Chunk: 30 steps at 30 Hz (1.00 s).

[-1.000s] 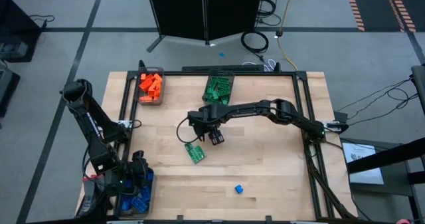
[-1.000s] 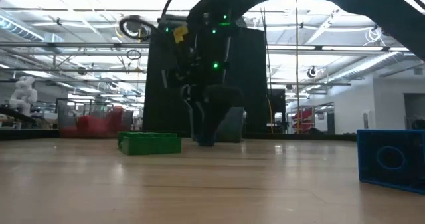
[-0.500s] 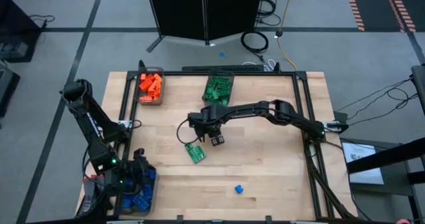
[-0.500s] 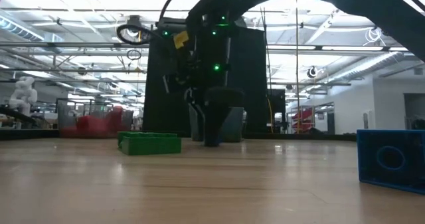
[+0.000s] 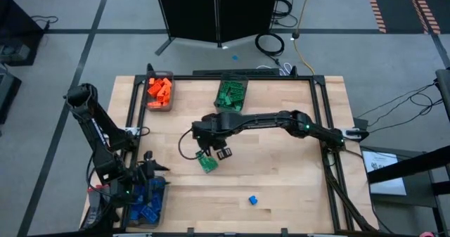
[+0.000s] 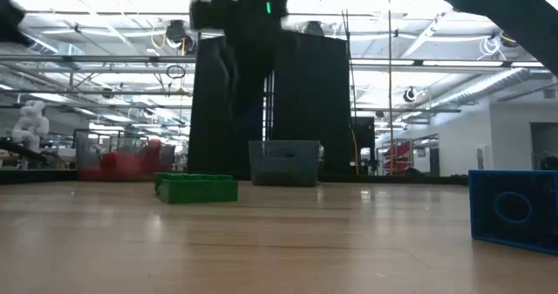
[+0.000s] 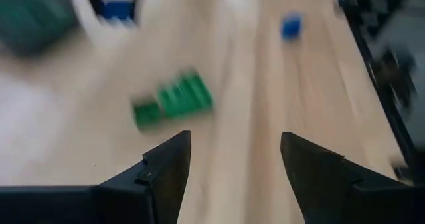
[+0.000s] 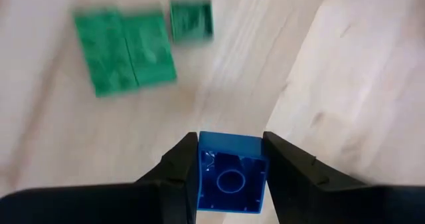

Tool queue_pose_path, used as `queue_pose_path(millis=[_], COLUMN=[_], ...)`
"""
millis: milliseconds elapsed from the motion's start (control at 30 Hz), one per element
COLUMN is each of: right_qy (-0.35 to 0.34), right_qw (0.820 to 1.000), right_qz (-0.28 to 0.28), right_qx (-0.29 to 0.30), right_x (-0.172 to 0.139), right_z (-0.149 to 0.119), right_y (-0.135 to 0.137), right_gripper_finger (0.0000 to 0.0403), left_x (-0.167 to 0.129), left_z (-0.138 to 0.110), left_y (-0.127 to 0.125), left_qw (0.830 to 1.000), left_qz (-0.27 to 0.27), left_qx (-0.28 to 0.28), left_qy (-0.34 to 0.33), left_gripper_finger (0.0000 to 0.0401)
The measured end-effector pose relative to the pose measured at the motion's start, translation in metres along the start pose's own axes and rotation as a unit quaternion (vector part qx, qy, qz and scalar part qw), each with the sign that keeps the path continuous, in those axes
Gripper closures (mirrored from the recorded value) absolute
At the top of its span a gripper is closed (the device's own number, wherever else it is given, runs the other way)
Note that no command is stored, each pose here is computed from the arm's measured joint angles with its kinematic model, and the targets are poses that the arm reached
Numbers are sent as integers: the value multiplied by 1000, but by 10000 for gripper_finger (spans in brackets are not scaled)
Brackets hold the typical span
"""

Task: Sort blocks
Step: Put the blue game piece into the bottom left black transparent bin

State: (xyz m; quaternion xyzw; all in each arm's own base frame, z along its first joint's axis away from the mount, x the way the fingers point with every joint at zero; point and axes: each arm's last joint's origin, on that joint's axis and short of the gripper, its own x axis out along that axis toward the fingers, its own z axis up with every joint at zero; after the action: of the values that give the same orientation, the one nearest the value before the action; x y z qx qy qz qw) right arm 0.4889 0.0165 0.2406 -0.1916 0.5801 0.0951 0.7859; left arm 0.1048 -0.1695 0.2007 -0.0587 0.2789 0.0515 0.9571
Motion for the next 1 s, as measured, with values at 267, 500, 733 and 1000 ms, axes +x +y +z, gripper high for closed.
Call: queue_pose_path(millis=[267, 500, 733, 1000], right_qy=[-124, -193, -218, -231], right_qw=[988, 951, 914, 890], right_qz=[-48, -180, -251, -292], right_qx=[-76, -160, -234, -263], right_x=[-75, -134, -153, -160], right_z=[21, 36, 48, 54], right_y=[33, 76, 113, 119], right_gripper_finger=[286, 286, 286, 286], left_x=[-11, -14, -13, -16], left_z=[28, 46, 60, 84], left_y=[16, 34, 47, 30], left_qw=[967, 932, 879, 911], left_qz=[114, 147, 129, 76], left_qx=[-54, -167, -328, -293], left_qy=[-220, -288, -320, -280], left_gripper_finger=[168, 168, 168, 168])
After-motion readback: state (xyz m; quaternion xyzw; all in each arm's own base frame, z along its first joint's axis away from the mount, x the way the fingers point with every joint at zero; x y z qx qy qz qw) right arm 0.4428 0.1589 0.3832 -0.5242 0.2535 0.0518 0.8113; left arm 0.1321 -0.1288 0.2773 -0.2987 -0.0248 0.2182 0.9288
